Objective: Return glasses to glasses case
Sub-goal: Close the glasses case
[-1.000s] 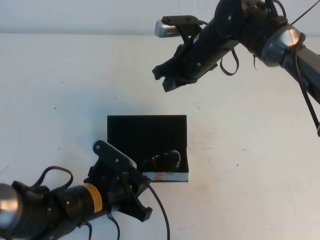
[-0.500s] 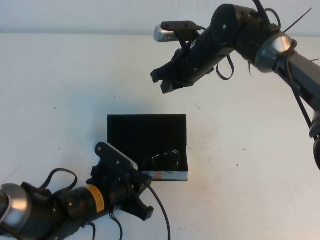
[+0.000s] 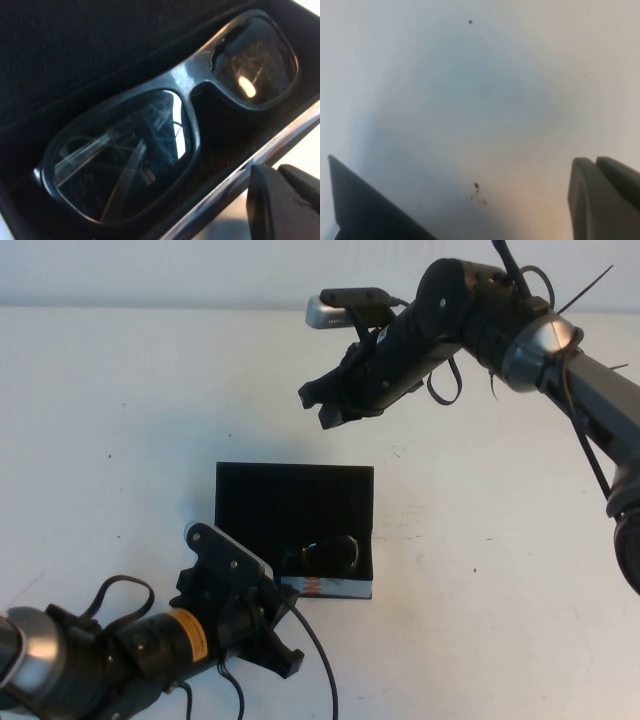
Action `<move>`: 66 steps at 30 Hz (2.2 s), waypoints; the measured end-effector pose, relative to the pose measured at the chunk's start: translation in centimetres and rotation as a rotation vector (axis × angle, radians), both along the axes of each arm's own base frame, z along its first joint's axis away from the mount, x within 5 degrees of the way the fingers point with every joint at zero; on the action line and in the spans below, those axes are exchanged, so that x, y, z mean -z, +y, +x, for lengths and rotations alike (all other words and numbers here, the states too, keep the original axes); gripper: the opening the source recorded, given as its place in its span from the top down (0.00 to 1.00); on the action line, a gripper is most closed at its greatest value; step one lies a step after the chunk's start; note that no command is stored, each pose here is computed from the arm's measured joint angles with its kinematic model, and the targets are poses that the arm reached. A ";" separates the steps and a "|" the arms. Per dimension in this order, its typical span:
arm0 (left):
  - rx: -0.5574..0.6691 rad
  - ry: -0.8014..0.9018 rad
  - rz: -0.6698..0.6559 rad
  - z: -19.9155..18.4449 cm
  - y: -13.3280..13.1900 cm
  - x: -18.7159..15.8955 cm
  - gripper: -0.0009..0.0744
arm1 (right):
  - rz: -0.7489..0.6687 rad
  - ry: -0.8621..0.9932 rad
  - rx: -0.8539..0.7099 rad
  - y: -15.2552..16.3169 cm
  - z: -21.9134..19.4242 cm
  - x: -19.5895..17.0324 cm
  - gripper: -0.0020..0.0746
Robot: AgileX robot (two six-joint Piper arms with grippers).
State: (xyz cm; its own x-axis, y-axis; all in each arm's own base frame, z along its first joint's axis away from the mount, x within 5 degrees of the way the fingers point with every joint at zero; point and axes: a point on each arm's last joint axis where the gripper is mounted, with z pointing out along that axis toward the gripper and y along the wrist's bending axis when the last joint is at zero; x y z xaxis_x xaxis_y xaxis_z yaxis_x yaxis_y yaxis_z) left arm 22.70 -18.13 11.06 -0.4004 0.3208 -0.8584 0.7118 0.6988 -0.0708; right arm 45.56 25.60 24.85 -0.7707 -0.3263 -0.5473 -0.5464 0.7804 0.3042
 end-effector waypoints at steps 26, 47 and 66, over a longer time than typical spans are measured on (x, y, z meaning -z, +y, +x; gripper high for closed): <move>0.000 -0.001 -0.001 0.0 0.0 0.0 0.99 | 0.011 0.186 -0.120 1.2 -0.1 2.6 0.99; 0.001 -0.002 0.000 0.0 0.0 0.0 0.99 | -0.001 0.188 -0.186 3.4 -3.4 0.2 0.99; -0.007 -0.018 -0.018 0.1 0.0 -0.2 0.99 | -0.118 0.368 -0.261 4.4 -9.7 3.0 0.99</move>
